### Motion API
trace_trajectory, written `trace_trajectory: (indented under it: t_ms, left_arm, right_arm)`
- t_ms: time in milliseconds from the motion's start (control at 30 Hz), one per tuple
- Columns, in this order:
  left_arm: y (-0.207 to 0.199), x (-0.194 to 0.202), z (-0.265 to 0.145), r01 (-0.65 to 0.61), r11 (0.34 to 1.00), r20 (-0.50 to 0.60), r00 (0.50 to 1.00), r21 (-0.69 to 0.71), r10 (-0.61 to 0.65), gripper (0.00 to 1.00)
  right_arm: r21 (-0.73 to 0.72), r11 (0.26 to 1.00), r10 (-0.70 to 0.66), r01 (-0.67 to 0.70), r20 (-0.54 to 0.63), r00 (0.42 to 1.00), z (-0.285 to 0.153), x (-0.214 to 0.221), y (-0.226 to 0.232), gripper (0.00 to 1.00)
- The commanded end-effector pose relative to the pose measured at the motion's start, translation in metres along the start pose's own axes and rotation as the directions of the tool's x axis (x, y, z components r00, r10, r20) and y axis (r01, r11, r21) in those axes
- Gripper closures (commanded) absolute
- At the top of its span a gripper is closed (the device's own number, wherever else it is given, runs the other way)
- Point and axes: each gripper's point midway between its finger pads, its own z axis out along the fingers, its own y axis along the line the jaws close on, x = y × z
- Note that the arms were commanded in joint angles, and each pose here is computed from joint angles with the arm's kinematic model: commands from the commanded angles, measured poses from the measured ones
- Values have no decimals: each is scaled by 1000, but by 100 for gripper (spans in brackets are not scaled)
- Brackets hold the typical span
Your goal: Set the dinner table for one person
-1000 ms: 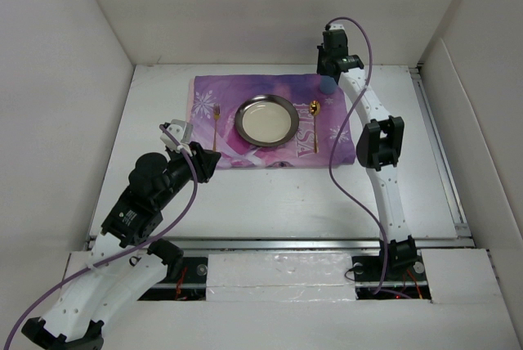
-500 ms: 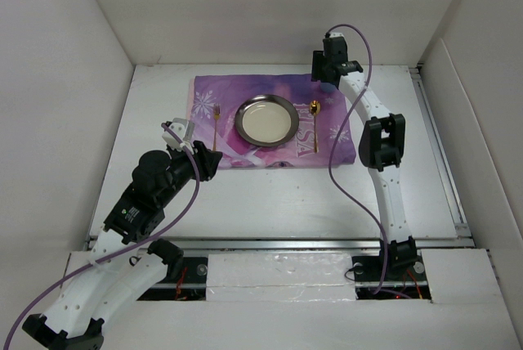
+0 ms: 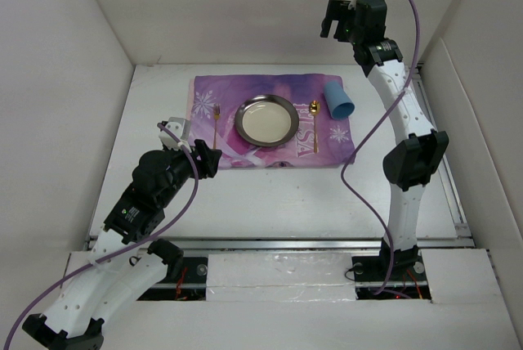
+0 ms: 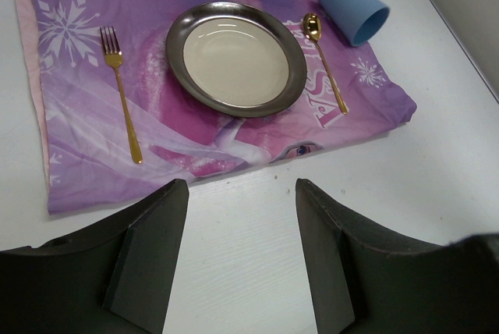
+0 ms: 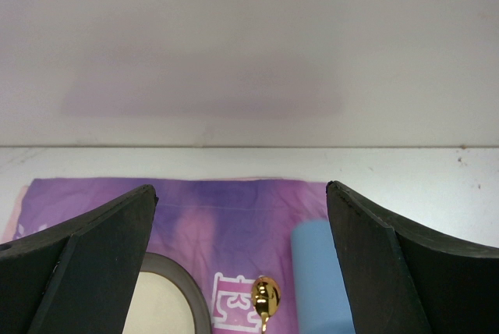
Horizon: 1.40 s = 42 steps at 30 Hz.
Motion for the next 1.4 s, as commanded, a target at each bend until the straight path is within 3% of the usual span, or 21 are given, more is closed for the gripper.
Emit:
trace_trajectory:
  t_ms: [0,67,167,200,233,267,333,400,433,500,533,633,733,1067,1100,1133,1200,1233,1300,1367]
  left_arm:
    - [2,-14,-3,9,1000,51,999,-14,-8,46]
    - [3,-11,-2,9,1000,40,999,-20,-8,46]
    - [2,-10,0,7,1000,37,999,-14,-7,46]
    - [2,-11,-1,6,1000,40,999,-14,-5,46]
    - [1,-11,0,7,1000,37,999,-10,-7,46]
    - [-1,-10,-1,5,1000,33,999,3,-5,46]
    - [-5,-11,-1,1,1000,38,999,21,-2,47]
    - [-8,-13,-1,-2,999,40,999,39,1,47]
    - [-8,-11,0,-3,999,34,999,42,1,47]
    - [-12,-10,-1,-5,998,31,1000,64,3,48]
    - [-12,-12,-1,-6,998,37,999,66,4,48]
    - [-18,-7,0,-7,995,17,1000,98,6,47]
    - [-18,-8,-2,-7,995,23,1000,98,5,48]
    - [-17,-8,-3,-5,996,25,1000,92,3,48]
    - [-17,-9,-3,-5,996,26,1000,93,3,48]
    - [-17,-10,-3,-7,996,28,1000,92,4,48]
    - [-16,-9,-3,-5,996,30,1000,91,3,48]
    - [-16,-10,-3,-5,996,33,999,88,2,48]
    - [-16,-11,-4,-5,996,35,999,91,2,48]
    - [-17,-14,-7,-5,996,50,999,94,0,48]
  right_arm:
    - [-4,1000,-13,13,-45,999,8,19,-11,5]
    - [-11,1000,-16,16,-63,998,10,31,-11,9]
    - [21,1000,12,-9,-148,989,3,63,-23,28]
    - [22,1000,23,-20,-164,986,-9,83,-27,41]
    - [53,998,39,-31,-150,988,-18,90,-34,72]
    - [48,996,79,-76,-77,994,-23,83,-34,83]
    - [47,991,127,-122,-115,985,-57,123,-45,98]
    - [3,982,187,-188,-114,976,-72,138,-42,96]
    - [27,980,201,-199,-176,964,-83,175,-48,87]
    - [-48,973,217,-225,-128,968,-93,175,-35,64]
    - [-65,970,224,-233,-120,967,-96,183,-29,46]
    - [-44,968,236,-247,-176,956,-87,212,-32,37]
    - [34,970,242,-240,-189,952,-67,227,-40,36]
    - [113,966,246,-232,-137,960,-17,231,-47,40]
    - [128,965,244,-229,-126,961,-14,227,-49,44]
    - [140,966,232,-220,-83,969,-12,213,-47,55]
    - [154,975,177,-164,-77,981,-13,201,-43,67]
    - [170,975,150,-142,-35,988,-8,173,-44,81]
    - [197,977,102,-78,-115,988,-8,174,-47,92]
    - [221,975,40,4,-197,980,-10,161,-49,96]
